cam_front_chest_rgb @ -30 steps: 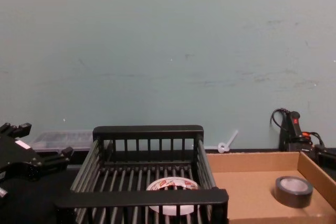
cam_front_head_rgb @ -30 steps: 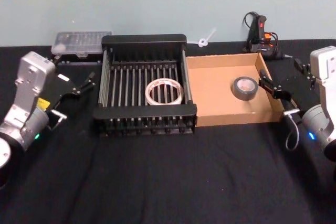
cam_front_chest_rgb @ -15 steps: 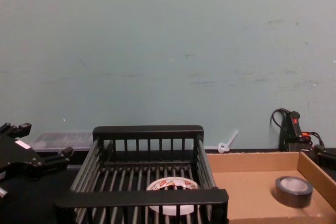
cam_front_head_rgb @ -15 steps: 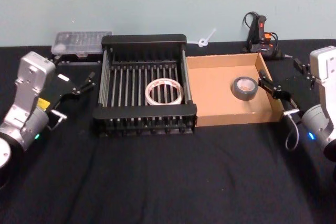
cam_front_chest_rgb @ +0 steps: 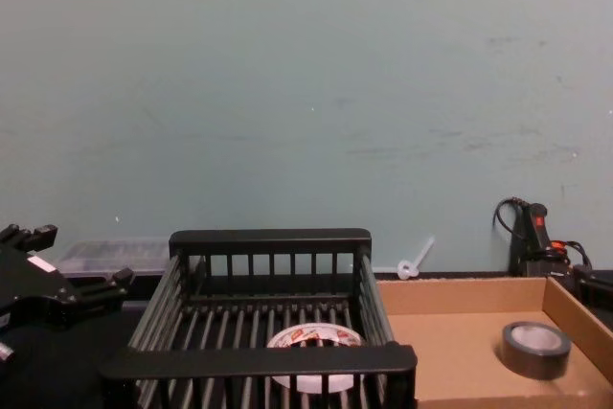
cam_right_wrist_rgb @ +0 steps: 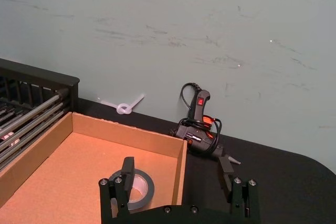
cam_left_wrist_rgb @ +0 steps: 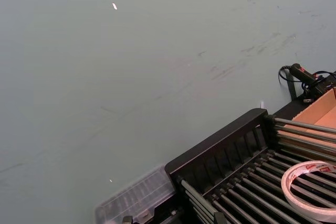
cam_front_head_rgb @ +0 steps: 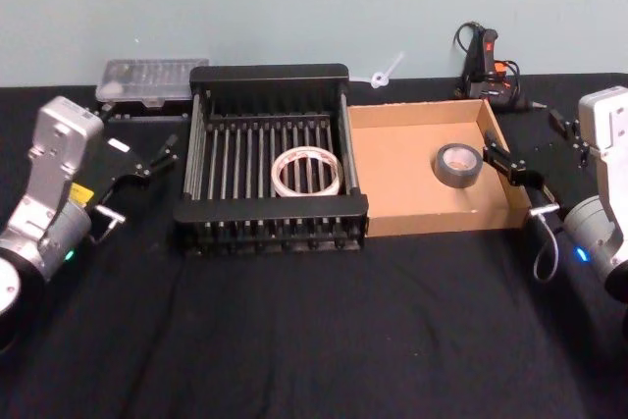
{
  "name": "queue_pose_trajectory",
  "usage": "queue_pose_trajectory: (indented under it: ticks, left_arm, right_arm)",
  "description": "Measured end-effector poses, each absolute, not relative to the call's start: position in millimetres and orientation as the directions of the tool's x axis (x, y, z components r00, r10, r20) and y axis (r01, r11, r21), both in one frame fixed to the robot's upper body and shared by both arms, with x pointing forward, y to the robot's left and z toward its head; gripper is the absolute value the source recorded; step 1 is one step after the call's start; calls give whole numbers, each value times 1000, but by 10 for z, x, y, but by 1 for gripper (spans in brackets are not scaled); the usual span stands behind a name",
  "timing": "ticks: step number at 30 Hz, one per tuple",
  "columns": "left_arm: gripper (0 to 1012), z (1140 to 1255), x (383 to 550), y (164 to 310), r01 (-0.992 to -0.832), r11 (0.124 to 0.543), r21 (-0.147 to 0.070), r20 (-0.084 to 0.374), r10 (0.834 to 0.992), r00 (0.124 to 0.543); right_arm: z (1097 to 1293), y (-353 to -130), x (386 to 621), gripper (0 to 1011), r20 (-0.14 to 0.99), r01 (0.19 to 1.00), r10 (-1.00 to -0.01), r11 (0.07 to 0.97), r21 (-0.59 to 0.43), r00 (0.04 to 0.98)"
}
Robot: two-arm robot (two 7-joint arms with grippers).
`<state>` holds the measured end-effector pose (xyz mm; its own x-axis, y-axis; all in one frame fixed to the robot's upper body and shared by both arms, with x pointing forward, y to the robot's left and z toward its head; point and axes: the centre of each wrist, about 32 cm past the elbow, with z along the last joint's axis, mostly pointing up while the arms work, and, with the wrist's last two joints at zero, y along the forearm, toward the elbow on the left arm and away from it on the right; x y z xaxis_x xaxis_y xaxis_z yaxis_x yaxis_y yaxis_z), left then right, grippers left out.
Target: Pick up the white tape and place it into the black box , Pick up the silver tape and place it into the brown box.
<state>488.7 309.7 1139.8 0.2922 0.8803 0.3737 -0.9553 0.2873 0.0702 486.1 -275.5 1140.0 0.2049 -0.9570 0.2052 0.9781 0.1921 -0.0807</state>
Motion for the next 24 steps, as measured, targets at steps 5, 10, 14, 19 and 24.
queue_pose_trajectory:
  ticks: [5,10,14,19,24]
  left_arm:
    - [1001,11398,4886,3097,-955,287,70,374,880,292]
    - [1002,11398,4886,3097,-955,287,70,374,880,292]
    - [1001,11398,4886,3097,-955,287,70,374,880,292]
    - [1001,11398,4886,3097,-955,287,70,374,880,292]
    - [1001,11398,4887,3097,-955,287,70,374,880,292]
  right_arm:
    - [11401,-2755,4862,1002,205,978,-957,192,-81,205]
    - [11400,-2755,4862,1002,205,978,-957,192,-81,205]
    - [11401,-2755,4862,1002,205,978,-957,192,-81,205]
    - [11400,-2755,4861,1002,205,978,-957,192,-81,205]
    - [11400,-2755,4861,1002,205,978,-957,192,-81,205]
